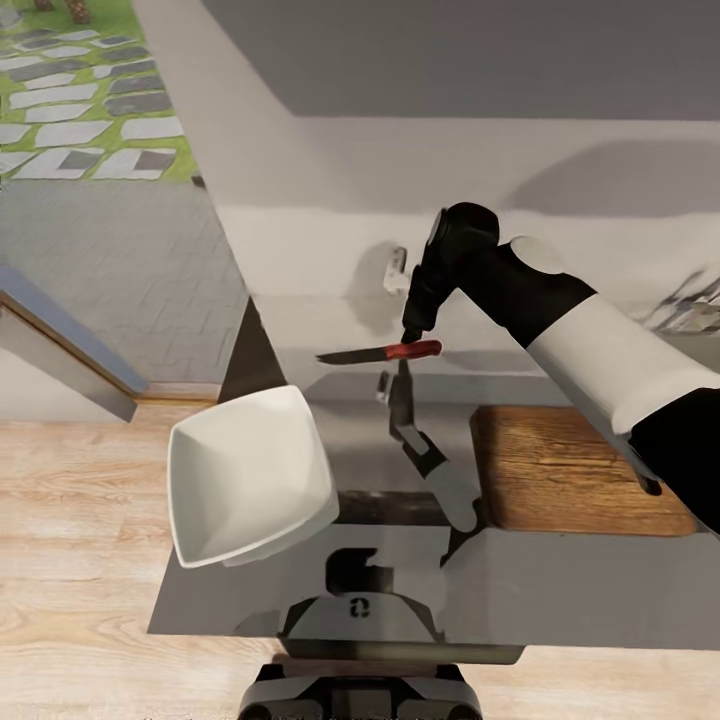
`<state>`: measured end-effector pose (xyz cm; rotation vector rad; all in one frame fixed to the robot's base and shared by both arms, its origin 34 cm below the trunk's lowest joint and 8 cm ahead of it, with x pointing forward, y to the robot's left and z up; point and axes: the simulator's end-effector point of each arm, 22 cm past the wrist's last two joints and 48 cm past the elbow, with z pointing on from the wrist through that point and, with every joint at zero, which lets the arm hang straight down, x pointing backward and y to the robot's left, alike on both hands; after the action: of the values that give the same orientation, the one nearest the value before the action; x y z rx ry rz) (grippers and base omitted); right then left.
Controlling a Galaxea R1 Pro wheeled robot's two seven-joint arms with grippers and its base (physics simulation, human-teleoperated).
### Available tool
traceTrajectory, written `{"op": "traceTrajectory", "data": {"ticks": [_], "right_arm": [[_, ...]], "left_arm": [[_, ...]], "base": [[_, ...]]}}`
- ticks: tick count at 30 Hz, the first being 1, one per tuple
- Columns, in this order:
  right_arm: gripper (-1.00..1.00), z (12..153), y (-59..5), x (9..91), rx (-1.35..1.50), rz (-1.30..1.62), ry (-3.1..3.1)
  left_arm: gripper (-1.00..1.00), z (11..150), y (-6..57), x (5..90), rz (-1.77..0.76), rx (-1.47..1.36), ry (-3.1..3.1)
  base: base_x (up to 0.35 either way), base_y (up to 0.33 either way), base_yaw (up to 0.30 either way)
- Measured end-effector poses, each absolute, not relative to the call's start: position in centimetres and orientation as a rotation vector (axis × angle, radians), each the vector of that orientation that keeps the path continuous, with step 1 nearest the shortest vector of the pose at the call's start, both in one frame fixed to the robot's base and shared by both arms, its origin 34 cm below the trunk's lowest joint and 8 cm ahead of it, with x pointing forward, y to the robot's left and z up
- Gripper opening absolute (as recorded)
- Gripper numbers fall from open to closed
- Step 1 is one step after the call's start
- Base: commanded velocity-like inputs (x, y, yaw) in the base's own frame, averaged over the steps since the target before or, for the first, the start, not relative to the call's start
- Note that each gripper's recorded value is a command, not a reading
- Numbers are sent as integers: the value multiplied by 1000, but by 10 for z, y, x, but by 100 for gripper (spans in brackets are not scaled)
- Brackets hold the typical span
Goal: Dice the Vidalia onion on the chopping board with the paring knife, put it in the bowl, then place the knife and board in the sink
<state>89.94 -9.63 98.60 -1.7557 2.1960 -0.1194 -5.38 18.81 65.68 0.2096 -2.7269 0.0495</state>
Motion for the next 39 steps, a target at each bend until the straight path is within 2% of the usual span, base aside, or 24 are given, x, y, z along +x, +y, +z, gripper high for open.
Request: {"op": "traceTrajectory", "data": {"ticks": [39], "right_arm": [[100, 955, -130, 905, -1736, -134, 2267]], "left_arm": [[100, 663, 188, -66, 45, 209, -2692]], "base": [[0, 0, 35]]}}
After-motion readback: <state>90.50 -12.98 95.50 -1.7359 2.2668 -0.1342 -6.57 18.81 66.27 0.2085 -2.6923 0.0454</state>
